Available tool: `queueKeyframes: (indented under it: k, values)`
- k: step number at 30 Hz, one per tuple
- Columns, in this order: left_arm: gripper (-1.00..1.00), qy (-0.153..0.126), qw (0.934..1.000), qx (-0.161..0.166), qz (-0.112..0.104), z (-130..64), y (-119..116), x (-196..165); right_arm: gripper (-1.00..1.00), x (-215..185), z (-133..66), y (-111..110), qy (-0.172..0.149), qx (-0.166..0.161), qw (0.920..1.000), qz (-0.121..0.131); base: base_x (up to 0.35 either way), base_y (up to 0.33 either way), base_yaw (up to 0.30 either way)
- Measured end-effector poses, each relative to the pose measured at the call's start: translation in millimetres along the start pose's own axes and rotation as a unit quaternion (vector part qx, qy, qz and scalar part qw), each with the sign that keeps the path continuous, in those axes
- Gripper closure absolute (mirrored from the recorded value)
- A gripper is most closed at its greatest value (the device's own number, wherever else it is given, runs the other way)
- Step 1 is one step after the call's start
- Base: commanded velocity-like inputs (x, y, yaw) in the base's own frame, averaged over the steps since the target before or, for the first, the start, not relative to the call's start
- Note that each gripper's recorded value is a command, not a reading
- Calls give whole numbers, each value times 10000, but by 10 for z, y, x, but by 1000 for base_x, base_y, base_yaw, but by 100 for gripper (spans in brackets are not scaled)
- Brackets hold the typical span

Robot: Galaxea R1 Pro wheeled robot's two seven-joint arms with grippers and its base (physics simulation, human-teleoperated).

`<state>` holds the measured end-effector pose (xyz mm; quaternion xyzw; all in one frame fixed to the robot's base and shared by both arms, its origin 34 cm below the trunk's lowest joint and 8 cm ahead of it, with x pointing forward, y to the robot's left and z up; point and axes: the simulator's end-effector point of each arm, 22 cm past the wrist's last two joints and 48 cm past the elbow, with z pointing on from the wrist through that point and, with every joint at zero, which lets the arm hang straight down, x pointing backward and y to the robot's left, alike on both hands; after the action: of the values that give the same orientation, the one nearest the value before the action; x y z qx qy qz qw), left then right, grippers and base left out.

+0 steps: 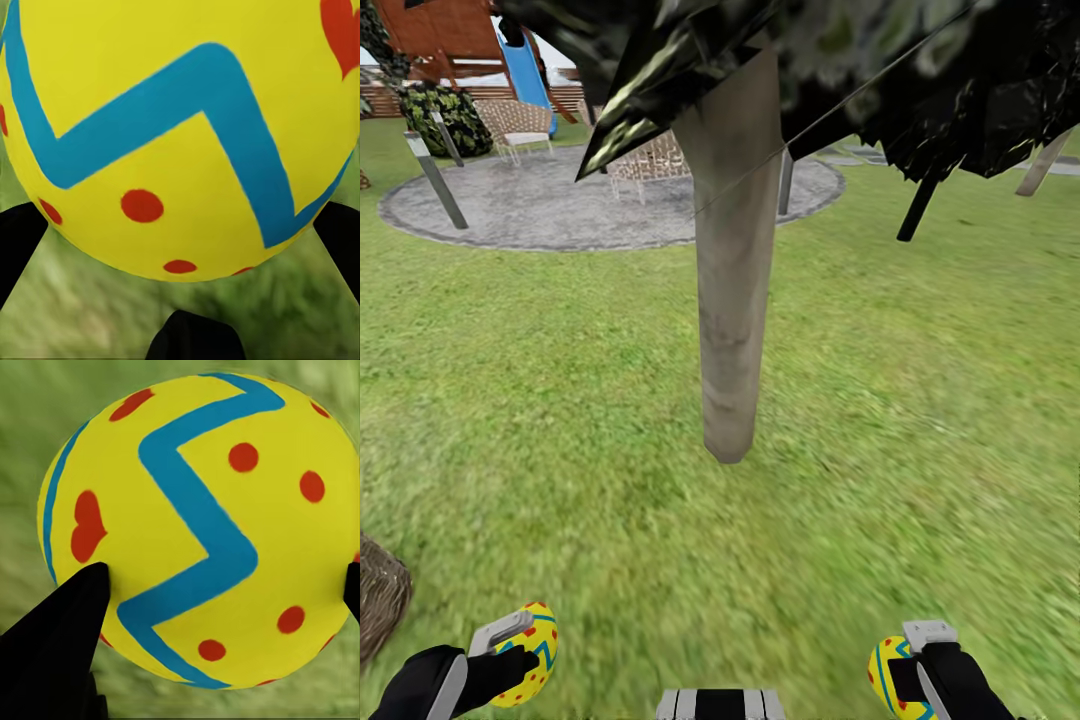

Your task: Take the three Easter eggs out of the wicker basket on the lawn in the garden, then place them on the lawn next to a single tree (choose any tree) so that all three eggs are next to the same tree and none are left in the basket.

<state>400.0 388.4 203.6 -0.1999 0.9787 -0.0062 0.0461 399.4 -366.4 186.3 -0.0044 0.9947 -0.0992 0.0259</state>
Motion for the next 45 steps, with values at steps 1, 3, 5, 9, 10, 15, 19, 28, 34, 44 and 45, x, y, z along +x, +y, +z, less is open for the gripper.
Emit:
queueKeyframes:
  k: [1, 3, 5, 9, 10, 15, 19, 28, 34, 44, 45]
  values:
    - [100, 20, 10000, -8, 0, 13, 5, 13, 100, 15, 13, 3, 23, 0, 10000, -4, 0, 0, 0]
    - [100, 61, 10000, -19, 3, 40, 8, 41, 100, 42, 39, 12, 62, -2, 10000, -11, 0, 0, 0]
    - [100, 104, 9999, -23, -1, 68, 3, 74, 100, 70, 64, 21, 104, -5, 9999, -19, 0, 0, 0]
    - [100, 173, 9998, -41, -5, 117, 16, 121, 100, 126, 115, 35, 185, -9, 9998, -35, 0, 0, 0]
    - [100, 191, 9998, -48, -5, 129, 20, 133, 100, 140, 127, 37, 205, -7, 9998, -39, 0, 0, 0]
    - [100, 284, 9996, -88, -5, 189, 47, 197, 100, 210, 189, 49, 305, -6, 9995, -59, 0, 0, 0]
    - [100, 359, 9993, -134, -3, 236, 77, 248, 100, 268, 237, 61, 385, -9, 9992, -75, 0, 0, 0]
    - [100, 534, 9984, -198, 1, 343, 115, 375, 100, 400, 342, 85, 565, -12, 9983, -111, 0, 0, 0]
    - [100, 645, 9977, -228, 0, 409, 141, 455, 100, 495, 411, 108, 692, -19, 9975, -134, 0, 0, 0]
    - [100, 830, 9961, -303, -3, 514, 197, 593, 100, 609, 507, 120, 849, 2, 9962, -196, 0, 0, 0]
    - [100, 848, 9959, -310, -3, 524, 203, 607, 100, 600, 511, 120, 841, 5, 9963, -201, 0, 0, 0]
